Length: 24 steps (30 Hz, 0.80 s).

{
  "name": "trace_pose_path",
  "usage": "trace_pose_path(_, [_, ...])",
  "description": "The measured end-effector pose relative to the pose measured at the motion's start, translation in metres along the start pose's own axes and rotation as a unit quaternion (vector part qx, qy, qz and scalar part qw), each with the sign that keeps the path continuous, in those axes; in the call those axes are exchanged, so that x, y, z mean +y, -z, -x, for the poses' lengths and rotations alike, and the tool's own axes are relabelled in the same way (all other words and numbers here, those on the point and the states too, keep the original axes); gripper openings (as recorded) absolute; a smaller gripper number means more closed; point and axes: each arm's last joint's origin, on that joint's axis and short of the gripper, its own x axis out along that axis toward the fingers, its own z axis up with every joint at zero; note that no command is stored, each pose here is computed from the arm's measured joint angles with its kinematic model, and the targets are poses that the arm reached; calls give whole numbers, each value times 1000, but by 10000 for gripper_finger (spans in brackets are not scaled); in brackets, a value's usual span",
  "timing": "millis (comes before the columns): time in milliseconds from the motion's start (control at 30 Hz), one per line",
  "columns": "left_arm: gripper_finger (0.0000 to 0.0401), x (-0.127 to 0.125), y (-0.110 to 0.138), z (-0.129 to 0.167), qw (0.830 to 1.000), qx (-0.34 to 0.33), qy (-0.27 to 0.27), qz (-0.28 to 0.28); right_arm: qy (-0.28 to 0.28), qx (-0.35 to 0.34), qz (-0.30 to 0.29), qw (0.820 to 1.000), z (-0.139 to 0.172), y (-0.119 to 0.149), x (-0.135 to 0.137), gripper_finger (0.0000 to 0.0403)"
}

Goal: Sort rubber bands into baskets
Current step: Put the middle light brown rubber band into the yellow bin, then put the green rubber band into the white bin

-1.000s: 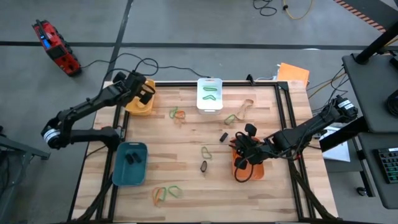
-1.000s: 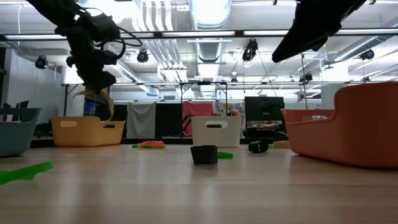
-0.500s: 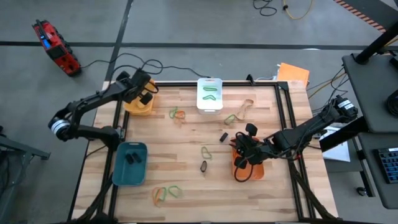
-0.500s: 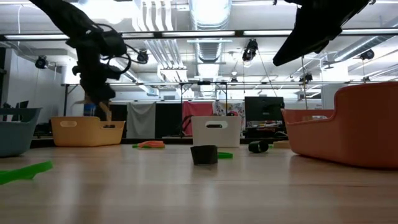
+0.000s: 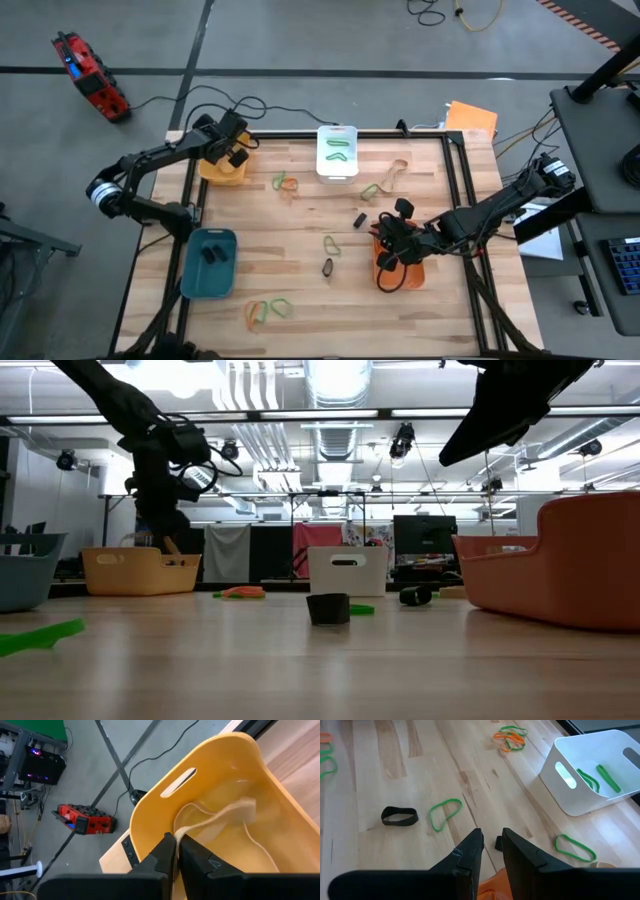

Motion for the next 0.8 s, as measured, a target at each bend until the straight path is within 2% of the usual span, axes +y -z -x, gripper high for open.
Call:
trace_pose_path(367, [110,2,0,3,1000,-9,-1,13,0,0,1,1000,0,0,0,68])
trace_pose_path(567, [125,2,0,24,998,-44,8,35,-1,-4,-1,1000,0,-1,0,68])
trace_pose_path(667, [122,-7,0,49,992,-96,69,49,1,-8,-2,1000,0,-1,0,68])
trace_pose_path(800, [115,-30,2,92,964,-194,178,39,4,-22,7,1000,0,-4,1,68])
